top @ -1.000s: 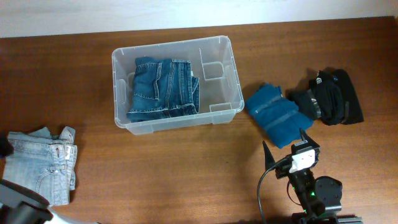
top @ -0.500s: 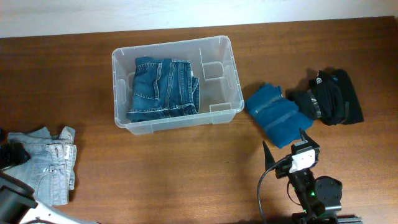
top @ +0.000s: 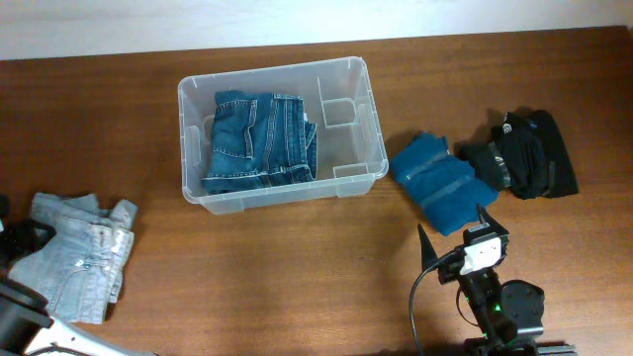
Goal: Pack container
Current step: 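Move the left gripper to the light-blue jeans and grasp them, then lift the light-blue jeans with the left gripper over the container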
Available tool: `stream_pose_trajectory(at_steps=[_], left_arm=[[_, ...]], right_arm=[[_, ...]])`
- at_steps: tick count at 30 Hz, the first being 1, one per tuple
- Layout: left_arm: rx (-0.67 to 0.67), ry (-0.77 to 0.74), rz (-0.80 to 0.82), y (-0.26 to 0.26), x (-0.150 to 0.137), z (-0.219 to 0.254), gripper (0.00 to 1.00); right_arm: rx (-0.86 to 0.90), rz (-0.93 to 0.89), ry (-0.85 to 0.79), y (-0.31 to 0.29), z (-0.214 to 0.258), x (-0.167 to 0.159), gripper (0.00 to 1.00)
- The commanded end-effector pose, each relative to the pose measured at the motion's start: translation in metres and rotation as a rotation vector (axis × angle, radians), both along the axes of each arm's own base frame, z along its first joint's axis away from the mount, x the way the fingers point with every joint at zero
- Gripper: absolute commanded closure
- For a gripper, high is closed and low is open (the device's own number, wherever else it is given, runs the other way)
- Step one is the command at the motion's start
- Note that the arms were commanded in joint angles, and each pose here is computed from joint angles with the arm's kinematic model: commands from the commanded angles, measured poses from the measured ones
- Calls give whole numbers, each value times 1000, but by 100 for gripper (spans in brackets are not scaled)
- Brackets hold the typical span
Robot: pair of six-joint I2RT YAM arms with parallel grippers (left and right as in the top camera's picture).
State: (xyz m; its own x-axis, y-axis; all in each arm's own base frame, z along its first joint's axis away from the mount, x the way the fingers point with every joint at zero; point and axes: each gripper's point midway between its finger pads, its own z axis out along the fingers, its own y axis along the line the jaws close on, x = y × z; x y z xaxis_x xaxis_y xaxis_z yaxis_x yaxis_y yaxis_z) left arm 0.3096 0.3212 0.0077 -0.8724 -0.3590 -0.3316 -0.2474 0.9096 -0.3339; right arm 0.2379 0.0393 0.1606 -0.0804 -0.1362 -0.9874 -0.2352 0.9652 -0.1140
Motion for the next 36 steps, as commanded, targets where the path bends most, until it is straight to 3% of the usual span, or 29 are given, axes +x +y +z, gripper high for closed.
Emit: stream_pose_trajectory(at_steps=[1,2,5,12,16,23,31,36], left_arm=[[-263,-23,57,-47,13,-25,69],[-287,-26,73,-50,16,-23,82],[-327,2,127,-56,20,-22,99],[-358,-9,155,-67,48,-11,99],[-357,1,92,-85,75,18,99],[-314,-37,-26,-113,117,122,99],[-108,-301,-198,-171,153,277,99],[-83,-458,-209,-239,166,351,99]], right_arm=[[-3,-2,2,-1,-3,0,2],[-3,-2,1,-1,-3,0,2],[-3,-2,1,-1,-3,0,2],[-3,-2,1,-1,-3,0,2],[-3,-2,1,-1,-3,0,2],[-3,-2,2,-1,-3,0,2],[-3,-2,2,-1,-3,0,2],[-3,-2,2,-1,-3,0,2]])
